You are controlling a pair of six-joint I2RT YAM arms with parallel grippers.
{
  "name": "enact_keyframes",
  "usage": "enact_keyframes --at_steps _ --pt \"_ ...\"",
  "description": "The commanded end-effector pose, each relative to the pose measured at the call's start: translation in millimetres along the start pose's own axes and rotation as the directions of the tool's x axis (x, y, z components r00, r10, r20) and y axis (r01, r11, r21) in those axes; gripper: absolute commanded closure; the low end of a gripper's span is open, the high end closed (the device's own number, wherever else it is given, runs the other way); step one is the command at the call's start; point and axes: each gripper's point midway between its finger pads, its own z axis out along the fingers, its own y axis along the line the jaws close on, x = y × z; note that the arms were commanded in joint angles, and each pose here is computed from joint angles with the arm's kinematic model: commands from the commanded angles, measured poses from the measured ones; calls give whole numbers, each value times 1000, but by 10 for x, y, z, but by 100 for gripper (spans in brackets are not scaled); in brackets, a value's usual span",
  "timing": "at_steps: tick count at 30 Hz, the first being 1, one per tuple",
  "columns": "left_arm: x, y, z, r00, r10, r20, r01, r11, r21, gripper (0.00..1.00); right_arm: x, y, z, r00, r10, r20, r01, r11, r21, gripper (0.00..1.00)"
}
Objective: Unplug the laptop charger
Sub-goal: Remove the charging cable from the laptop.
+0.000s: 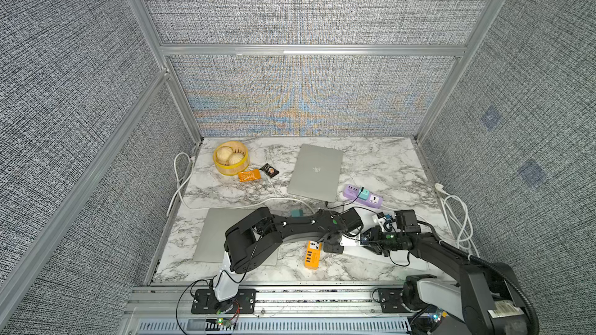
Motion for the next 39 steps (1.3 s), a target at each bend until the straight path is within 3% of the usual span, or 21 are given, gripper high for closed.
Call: enact_keyframes --at_steps 1,11,24,39 --pt "-111 13 -26 999 -3 49 2 1000 22 79 106 -186 2 998 65 -26 -63 996 63 67" --pt "-67 -79 -11 1000 23 11 -24 995 94 80 64 -184 3 998 63 -26 -61 996 64 68" --pt "-31 -67 66 999 38 -10 -37 995 97 80 64 -190 -14 998 63 -27 -61 995 73 68" --pt "-9 -62 40 999 49 -23 -46 994 102 95 32 -208 7 997 70 -28 -67 995 79 69"
